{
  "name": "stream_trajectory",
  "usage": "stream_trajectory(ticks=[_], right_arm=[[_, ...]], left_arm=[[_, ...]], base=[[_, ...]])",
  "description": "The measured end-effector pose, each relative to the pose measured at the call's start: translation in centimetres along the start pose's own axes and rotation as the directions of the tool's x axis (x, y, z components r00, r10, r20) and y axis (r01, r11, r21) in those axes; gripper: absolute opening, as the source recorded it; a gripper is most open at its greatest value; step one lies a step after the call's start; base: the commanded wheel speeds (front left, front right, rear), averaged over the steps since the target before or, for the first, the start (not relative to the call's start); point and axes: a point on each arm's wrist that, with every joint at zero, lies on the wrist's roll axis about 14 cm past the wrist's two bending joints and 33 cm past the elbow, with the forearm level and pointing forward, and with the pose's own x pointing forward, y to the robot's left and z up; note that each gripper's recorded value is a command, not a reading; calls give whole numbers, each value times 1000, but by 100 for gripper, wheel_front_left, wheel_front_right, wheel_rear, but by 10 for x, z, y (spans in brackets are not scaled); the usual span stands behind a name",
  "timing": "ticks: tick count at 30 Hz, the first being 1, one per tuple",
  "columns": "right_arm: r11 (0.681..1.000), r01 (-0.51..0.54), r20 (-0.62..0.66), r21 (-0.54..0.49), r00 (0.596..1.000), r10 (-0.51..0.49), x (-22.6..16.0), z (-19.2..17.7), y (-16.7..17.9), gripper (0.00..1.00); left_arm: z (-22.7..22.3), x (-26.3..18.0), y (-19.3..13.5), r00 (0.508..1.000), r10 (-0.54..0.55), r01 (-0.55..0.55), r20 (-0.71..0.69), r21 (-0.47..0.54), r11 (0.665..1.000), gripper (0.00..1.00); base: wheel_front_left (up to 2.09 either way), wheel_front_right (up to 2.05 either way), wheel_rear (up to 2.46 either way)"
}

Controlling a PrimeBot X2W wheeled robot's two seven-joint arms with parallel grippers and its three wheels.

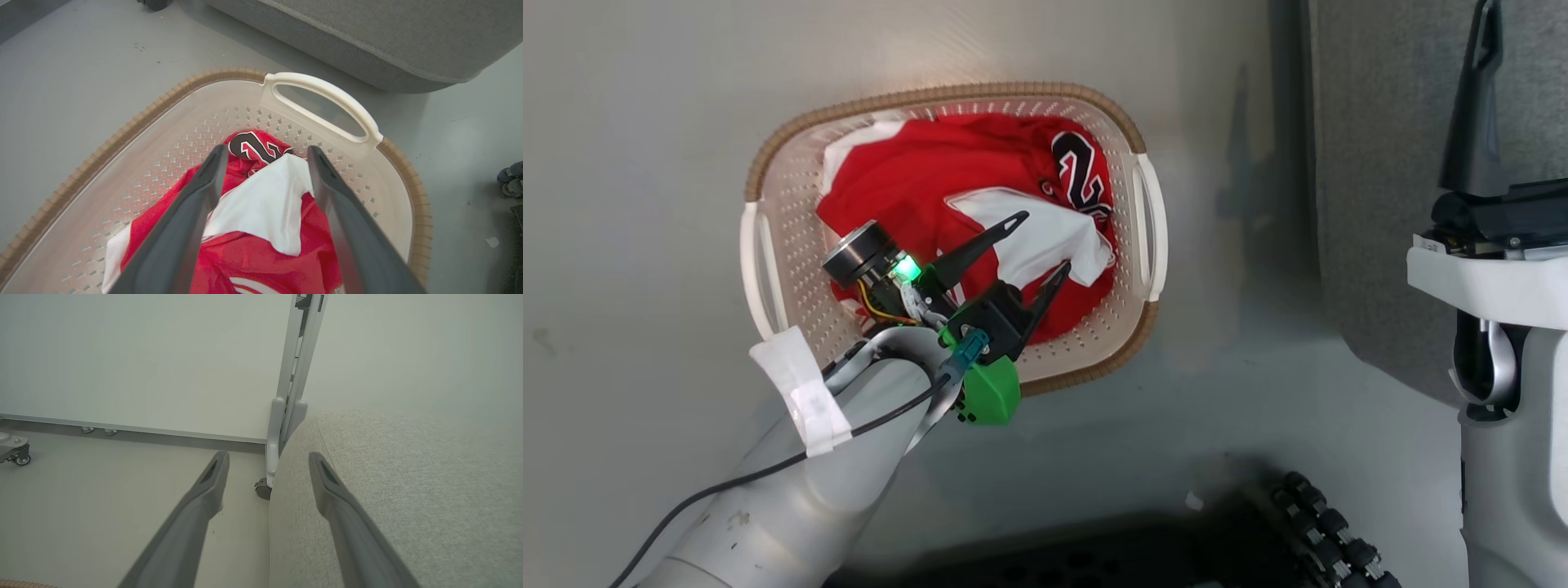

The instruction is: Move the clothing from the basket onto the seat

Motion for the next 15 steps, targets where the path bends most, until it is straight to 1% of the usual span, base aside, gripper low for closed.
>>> stream_trajectory(ticks=[4, 8, 10, 15], right_arm=[[1000, 2, -39, -6, 999, -3, 0, -22, 0, 100], [1000, -20, -65, -8, 998, 19, 1, -39, 7, 100], [1000, -28, -75, -14, 997, 27, 1, -46, 9, 100], [999, -42, -85, -31, 996, 39, 3, -57, 10, 100]], left_arm=[[-25, 12, -13, 996, -75, 75, -40, 5, 997, 100], [-48, 19, -32, 978, -187, 196, -90, 94, 976, 100], [-60, 21, -36, 971, -212, 224, -114, 104, 969, 100], [-88, 27, -36, 958, -224, 244, -178, 104, 964, 100]], base=[[0, 0, 0], [0, 0, 0], [0, 0, 0], [0, 0, 0]])
